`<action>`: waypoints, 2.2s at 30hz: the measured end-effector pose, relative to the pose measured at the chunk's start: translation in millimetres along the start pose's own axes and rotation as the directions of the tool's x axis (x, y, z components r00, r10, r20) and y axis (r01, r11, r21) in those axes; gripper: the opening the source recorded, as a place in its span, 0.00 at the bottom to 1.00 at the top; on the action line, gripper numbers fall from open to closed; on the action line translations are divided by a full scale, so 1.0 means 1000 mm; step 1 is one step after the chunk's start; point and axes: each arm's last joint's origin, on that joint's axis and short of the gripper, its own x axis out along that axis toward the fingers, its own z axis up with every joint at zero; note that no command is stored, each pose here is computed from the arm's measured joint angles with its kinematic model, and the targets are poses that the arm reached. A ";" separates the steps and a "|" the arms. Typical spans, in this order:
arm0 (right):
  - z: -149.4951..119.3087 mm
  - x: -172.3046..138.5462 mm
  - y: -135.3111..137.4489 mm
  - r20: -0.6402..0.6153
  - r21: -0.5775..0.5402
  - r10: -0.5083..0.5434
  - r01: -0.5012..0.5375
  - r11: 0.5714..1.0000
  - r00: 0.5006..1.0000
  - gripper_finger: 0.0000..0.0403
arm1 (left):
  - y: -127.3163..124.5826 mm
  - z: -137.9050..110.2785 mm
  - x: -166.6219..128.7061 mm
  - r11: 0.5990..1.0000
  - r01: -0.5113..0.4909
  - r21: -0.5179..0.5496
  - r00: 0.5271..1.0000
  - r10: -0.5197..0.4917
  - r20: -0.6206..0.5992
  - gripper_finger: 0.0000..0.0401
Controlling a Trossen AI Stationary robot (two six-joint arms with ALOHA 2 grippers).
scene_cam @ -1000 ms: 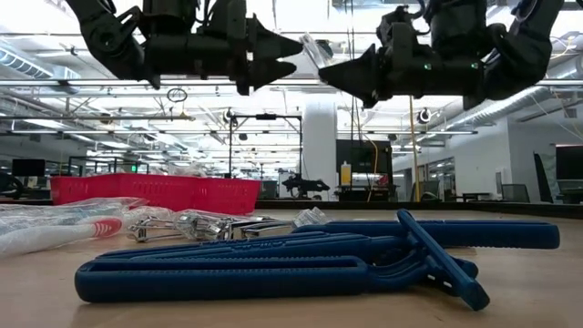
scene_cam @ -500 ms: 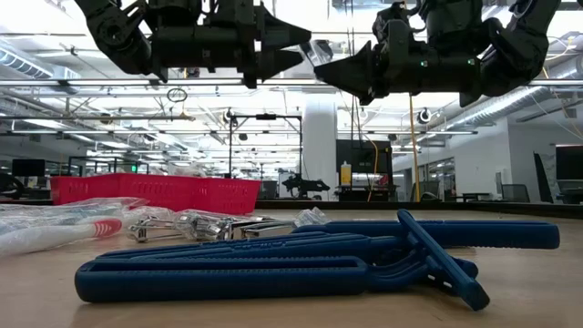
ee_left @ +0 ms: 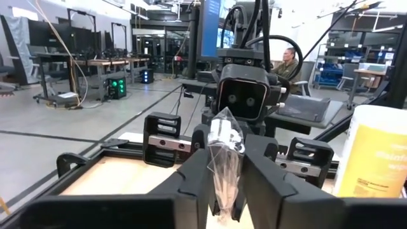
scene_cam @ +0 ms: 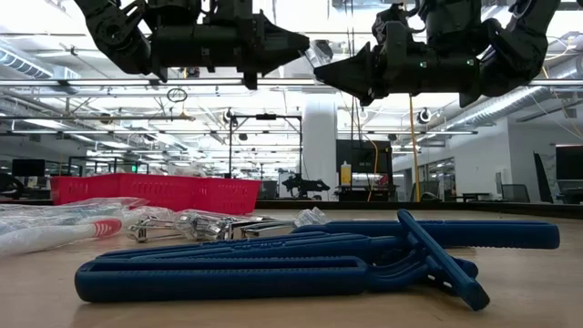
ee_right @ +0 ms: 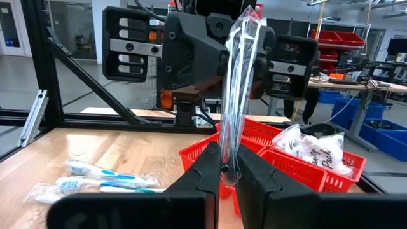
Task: Pick & Place Travel size toiletries
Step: Put the nail cutter into the horizontal left red bin
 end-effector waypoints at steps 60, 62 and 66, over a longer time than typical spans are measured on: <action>-0.016 -0.002 -0.003 -0.186 0.067 -0.111 0.126 0.990 0.976 0.60 | 0.004 0.055 -0.090 0.775 -0.596 0.208 0.615 0.608 -0.502 0.06; -0.016 -0.002 -0.003 -0.187 0.065 -0.112 0.126 0.990 0.976 0.61 | 0.005 0.053 -0.112 0.702 -0.676 0.225 0.497 0.659 -0.564 0.06; -0.017 -0.002 -0.006 -0.188 0.059 -0.124 0.137 0.989 0.974 0.61 | 0.008 0.049 -0.151 0.525 -0.815 0.245 0.269 0.717 -0.644 0.06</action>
